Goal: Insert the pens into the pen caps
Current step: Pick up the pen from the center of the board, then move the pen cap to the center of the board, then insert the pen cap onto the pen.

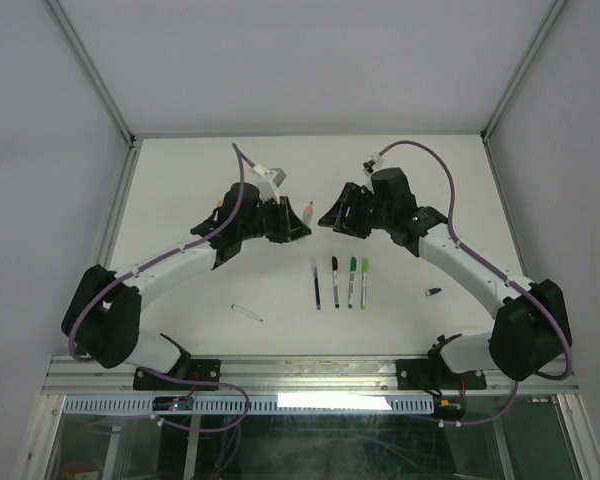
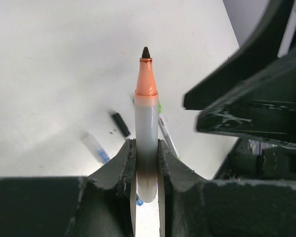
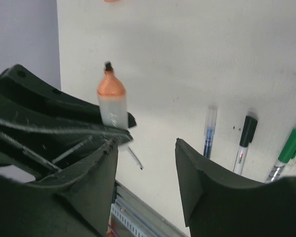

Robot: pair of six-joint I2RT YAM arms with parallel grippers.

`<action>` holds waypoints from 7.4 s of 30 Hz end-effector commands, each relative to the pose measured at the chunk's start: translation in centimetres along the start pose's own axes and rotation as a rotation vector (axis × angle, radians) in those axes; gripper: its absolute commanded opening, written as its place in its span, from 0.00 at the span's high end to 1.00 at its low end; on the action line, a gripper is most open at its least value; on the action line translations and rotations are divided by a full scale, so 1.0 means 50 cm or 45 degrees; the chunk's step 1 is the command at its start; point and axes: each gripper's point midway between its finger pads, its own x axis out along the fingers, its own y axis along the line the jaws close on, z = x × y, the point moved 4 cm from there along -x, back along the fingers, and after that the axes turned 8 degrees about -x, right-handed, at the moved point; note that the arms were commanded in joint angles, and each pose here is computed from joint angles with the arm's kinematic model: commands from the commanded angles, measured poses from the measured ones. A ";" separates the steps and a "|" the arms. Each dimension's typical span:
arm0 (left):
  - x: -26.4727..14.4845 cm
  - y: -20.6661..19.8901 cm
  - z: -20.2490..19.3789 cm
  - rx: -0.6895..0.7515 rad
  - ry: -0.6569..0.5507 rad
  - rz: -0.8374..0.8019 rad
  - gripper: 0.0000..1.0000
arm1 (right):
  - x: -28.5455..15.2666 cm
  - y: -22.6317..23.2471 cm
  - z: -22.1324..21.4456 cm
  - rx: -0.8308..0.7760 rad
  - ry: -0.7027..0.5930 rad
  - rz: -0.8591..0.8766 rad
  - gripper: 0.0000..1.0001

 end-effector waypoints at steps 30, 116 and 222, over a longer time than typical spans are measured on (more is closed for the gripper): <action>-0.444 0.052 0.171 -0.050 -0.764 0.646 1.00 | 0.462 0.215 0.168 -1.664 -0.353 0.776 0.41; -0.402 0.093 0.136 -0.057 -0.651 0.646 1.00 | 0.199 0.010 -0.253 -1.055 0.541 -0.131 0.47; -0.137 -0.183 -0.017 0.474 -0.198 -0.343 1.00 | -0.187 0.154 0.068 0.044 -0.937 0.005 1.00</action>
